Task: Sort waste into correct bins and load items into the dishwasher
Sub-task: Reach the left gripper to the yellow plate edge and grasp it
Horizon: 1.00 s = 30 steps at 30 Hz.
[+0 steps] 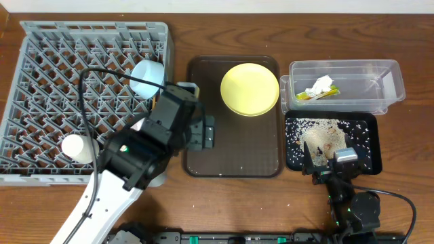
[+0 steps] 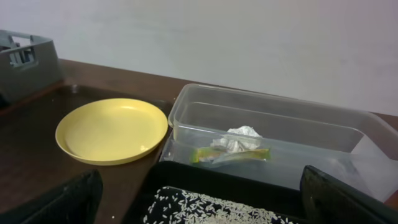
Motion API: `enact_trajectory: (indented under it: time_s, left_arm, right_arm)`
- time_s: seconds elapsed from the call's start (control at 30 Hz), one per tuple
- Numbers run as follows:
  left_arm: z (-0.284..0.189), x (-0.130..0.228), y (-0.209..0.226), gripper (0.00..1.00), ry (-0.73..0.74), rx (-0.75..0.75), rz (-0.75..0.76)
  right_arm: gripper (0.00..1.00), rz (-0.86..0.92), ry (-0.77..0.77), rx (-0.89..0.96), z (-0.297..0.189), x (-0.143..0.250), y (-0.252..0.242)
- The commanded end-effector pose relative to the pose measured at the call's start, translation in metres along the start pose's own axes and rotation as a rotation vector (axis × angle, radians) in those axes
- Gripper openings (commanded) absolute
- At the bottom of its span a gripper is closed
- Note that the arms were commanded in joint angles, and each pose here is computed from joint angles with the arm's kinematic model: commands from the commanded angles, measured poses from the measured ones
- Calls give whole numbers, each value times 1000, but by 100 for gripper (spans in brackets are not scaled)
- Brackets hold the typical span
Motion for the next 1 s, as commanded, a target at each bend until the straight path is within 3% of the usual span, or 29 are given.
enact_trajectory:
  time_s: [0.0, 0.2, 0.33, 0.83, 0.97]
  left_arm:
    - [-31, -31, 23, 92, -189, -91, 5]
    - [-60, -62, 29, 95, -377, -97, 145]
    - [-66, -72, 41, 96, -468, -111, 126]
    - [-52, -67, 41, 97, -418, -105, 128]
    - [-45, -78, 4, 97, -431, 109, 118]
  right_arm:
    - [99, 13, 0, 6, 0, 1, -2]
    - [99, 13, 0, 6, 0, 1, -2]
    - [99, 13, 0, 6, 0, 1, -2]
    - [99, 13, 0, 6, 0, 1, -2]
    - [99, 13, 0, 6, 0, 1, -2]
Point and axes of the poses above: each gripper's point midway between its finger pads, its own z axis out along the fingers, its own y axis along the line the jaws close on, x = y × z, the point moved 1 cm from there along -z, back along the fingers, and after that the axes turned 1 degree about z, right-handed, at the moved point
